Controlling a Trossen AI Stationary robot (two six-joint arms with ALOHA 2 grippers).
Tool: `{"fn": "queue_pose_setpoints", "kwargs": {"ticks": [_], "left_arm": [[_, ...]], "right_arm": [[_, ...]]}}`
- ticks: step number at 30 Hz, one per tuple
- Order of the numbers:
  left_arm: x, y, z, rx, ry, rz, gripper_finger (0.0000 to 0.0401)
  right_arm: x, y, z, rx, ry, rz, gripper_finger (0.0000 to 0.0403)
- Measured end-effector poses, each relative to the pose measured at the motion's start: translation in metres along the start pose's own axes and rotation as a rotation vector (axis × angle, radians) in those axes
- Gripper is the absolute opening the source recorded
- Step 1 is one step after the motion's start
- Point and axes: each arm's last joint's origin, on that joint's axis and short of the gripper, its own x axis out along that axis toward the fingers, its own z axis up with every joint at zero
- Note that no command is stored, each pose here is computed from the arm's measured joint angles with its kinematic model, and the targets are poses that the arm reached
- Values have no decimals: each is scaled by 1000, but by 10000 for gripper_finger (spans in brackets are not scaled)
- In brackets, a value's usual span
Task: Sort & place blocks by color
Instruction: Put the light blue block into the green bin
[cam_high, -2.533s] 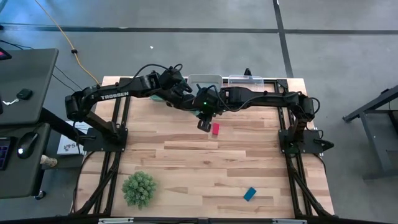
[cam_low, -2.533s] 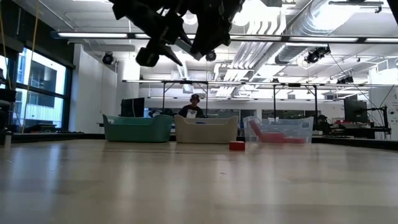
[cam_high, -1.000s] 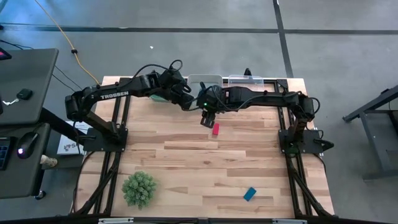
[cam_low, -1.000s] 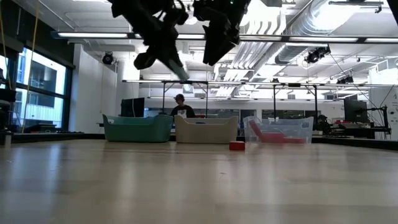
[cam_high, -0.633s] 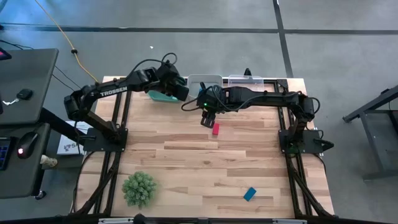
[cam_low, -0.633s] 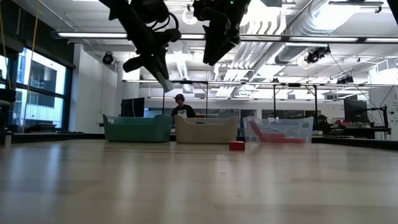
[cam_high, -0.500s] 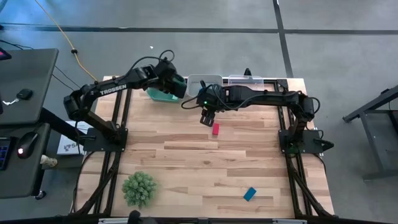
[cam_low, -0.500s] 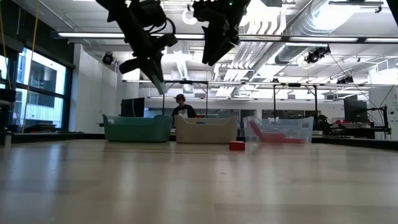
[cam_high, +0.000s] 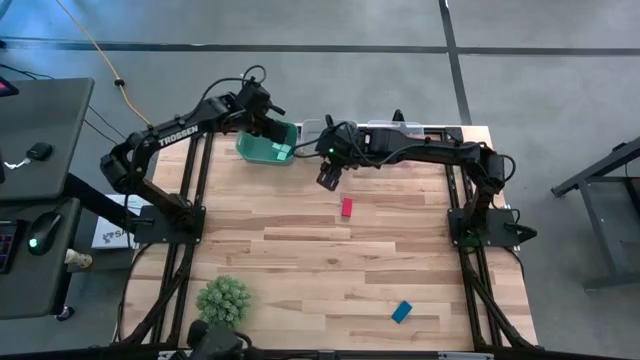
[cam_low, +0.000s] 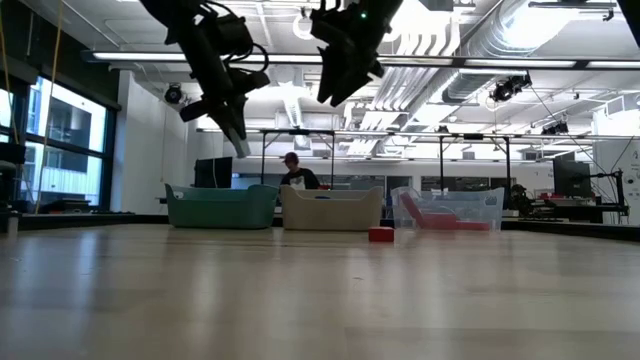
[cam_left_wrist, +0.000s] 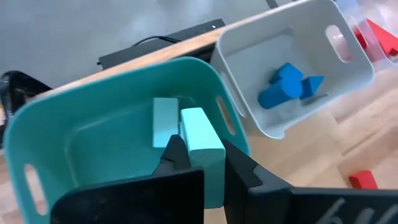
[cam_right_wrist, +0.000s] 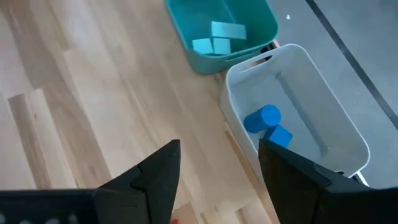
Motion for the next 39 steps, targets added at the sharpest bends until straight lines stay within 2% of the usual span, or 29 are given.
{"fn": "queue_pose_setpoints", "kwargs": {"ticks": [9, 16, 26, 34, 39], "left_arm": [[4, 14, 5, -17, 4, 32, 0], [34, 15, -7, -24, 171, 89, 0], [67, 15, -16, -13, 287, 128, 0], [72, 9, -19, 27, 300, 120, 0], [72, 8, -19, 86, 304, 111, 0]], "right_arm": [[3, -11, 1, 74, 4, -18, 206], [3, -13, 1, 78, 4, -20, 206], [3, -13, 1, 124, 5, -16, 206], [3, -11, 1, 126, 8, 5, 206], [3, -11, 1, 192, 14, 33, 206]]}}
